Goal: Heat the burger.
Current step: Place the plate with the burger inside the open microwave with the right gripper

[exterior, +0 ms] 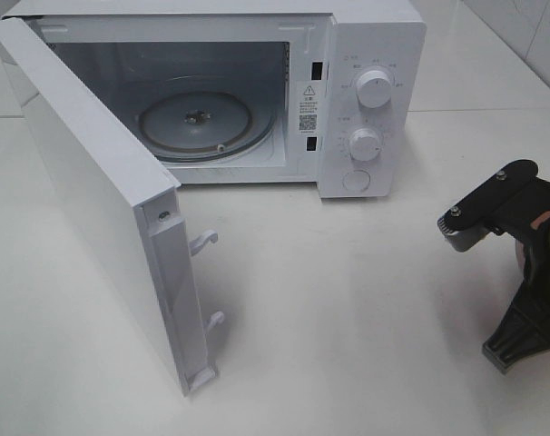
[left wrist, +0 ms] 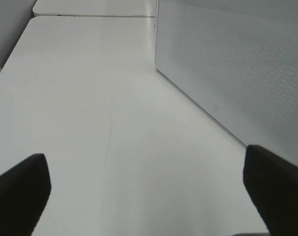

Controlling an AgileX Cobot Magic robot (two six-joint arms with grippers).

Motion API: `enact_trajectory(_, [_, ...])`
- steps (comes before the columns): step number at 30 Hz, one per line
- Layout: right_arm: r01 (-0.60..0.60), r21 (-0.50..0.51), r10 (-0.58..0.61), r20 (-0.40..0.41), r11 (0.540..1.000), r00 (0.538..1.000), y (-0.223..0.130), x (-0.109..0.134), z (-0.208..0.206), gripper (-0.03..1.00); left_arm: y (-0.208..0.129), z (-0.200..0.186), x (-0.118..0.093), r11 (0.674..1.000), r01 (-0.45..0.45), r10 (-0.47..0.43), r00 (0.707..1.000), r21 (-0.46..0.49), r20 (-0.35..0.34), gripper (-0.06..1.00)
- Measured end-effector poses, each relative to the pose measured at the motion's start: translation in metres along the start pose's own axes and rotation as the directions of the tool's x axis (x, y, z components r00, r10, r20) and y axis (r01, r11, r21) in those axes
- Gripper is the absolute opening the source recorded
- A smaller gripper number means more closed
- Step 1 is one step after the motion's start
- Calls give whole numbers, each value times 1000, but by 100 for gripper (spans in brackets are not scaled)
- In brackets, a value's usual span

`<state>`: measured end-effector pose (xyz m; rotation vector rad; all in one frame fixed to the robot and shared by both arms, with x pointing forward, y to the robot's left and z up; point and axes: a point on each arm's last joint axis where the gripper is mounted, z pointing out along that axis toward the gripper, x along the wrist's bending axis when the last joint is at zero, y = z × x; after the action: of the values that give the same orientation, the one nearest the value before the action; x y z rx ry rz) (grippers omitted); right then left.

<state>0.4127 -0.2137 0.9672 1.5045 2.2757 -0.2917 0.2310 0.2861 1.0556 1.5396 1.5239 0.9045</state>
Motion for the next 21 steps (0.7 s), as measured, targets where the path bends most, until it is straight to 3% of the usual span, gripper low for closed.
enact_trajectory(11, [135, -76, -134, 15, 988, 991, -16, 10, -27, 3, 0, 0, 0, 1000, 0, 0, 1000, 0, 0, 99])
enact_trajectory(21, [310, -156, -308, 42, 938, 951, -38, 20, -53, 3, 0, 0, 0, 1000, 0, 0, 1000, 0, 0, 99])
